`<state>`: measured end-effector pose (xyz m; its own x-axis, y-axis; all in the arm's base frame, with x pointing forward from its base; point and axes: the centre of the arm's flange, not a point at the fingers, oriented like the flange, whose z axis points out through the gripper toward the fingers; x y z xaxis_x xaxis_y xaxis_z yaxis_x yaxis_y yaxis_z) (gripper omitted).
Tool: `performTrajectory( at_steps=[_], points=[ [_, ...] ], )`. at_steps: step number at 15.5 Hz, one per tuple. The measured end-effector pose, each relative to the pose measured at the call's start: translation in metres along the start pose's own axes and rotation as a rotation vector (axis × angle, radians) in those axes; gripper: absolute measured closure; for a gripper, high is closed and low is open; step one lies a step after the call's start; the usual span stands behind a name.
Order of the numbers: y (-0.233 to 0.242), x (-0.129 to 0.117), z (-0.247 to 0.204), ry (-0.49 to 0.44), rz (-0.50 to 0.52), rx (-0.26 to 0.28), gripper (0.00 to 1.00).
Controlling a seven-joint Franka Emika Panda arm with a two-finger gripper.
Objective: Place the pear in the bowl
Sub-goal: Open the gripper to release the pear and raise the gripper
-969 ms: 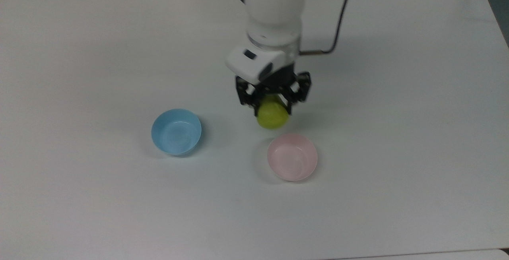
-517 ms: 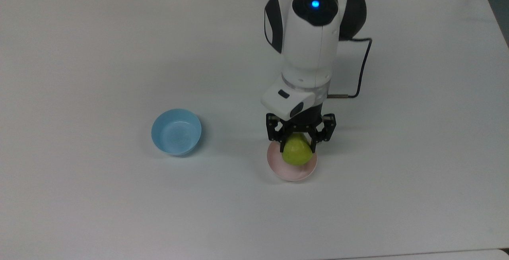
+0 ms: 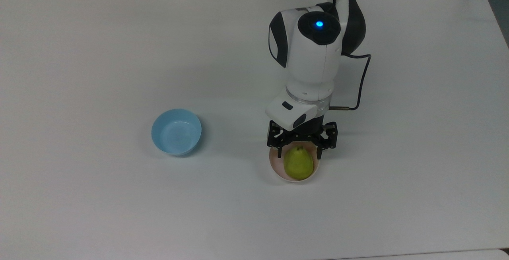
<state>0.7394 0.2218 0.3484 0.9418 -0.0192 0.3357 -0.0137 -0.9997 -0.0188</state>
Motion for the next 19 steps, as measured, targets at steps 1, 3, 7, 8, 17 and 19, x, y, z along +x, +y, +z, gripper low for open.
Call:
performTrajectory(
  at_steps=[1,3,7,8,17,19],
  points=[
    [0.002,0.004,-0.008,0.012,0.002,0.001,0.00],
    [0.006,0.012,-0.035,0.044,0.010,0.010,0.00],
    [0.043,0.012,-0.114,-0.039,0.062,0.005,0.00],
    [0.061,0.008,-0.138,-0.083,0.082,-0.004,0.00],
    [0.221,-0.063,-0.285,-0.332,0.126,-0.039,0.00],
    [0.232,-0.074,-0.292,-0.343,0.131,-0.033,0.00]
  ],
)
